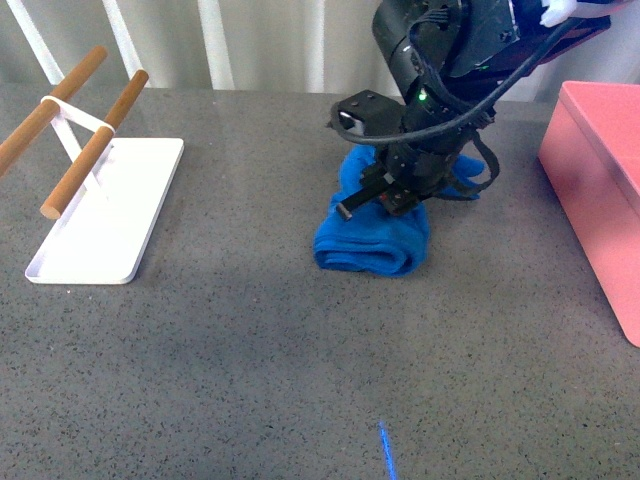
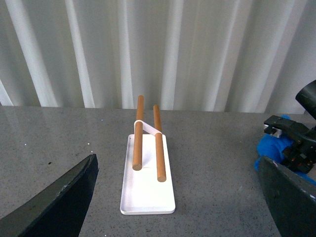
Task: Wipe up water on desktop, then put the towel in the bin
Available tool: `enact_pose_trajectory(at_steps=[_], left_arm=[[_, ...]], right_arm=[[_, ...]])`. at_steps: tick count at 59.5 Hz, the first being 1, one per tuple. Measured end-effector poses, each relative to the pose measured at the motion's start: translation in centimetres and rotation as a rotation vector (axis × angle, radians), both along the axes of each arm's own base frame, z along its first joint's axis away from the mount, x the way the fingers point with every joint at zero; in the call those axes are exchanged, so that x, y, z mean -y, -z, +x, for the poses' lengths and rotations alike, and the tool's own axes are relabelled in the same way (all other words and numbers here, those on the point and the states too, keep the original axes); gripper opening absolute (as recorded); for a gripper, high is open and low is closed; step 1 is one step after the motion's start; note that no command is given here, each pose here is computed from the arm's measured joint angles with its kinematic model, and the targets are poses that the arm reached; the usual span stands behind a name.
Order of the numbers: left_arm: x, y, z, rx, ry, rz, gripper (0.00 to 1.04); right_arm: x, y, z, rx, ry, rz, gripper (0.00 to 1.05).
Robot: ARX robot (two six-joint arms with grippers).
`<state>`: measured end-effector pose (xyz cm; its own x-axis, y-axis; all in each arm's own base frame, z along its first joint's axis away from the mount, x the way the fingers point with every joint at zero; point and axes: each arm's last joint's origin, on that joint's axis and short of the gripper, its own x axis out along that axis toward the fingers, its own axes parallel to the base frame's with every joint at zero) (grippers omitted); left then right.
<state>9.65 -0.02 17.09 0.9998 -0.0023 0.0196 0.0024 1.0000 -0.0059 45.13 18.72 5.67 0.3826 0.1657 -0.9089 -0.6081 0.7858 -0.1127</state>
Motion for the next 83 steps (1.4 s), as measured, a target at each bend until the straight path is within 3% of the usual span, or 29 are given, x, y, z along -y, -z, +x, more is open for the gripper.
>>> enact_pose_trajectory(at_steps=[15,29,38,46,66,83], left_arm=[[0.0,0.0,0.0,0.0,0.0,0.0,0.98],[0.0,0.0,0.0,0.0,0.0,0.0,0.98],[0.0,0.0,0.0,0.0,0.0,0.0,0.98],[0.0,0.0,0.0,0.0,0.0,0.0,0.98],[0.0,0.0,0.0,0.0,0.0,0.0,0.98],[0.0,0.0,0.0,0.0,0.0,0.0,0.98]], right_arm=[[-2.8,0.0,-3.0,-0.03,-0.116,0.057,0.04],[-1.3,-1.3,-5.7,-0.043,-0.123,0.12,0.04],[1.1,-3.5,-7.3,-0.004,-0.078,0.128,0.04],[3.4,-7.4,-9.3,0.151,-0.053,0.137,0.04],[5.2,-16.3,-12.6,0.37,-0.034,0.231,0.04],[6.8,-17.4,-12.9,0.391,0.028,0.202,0.04]])
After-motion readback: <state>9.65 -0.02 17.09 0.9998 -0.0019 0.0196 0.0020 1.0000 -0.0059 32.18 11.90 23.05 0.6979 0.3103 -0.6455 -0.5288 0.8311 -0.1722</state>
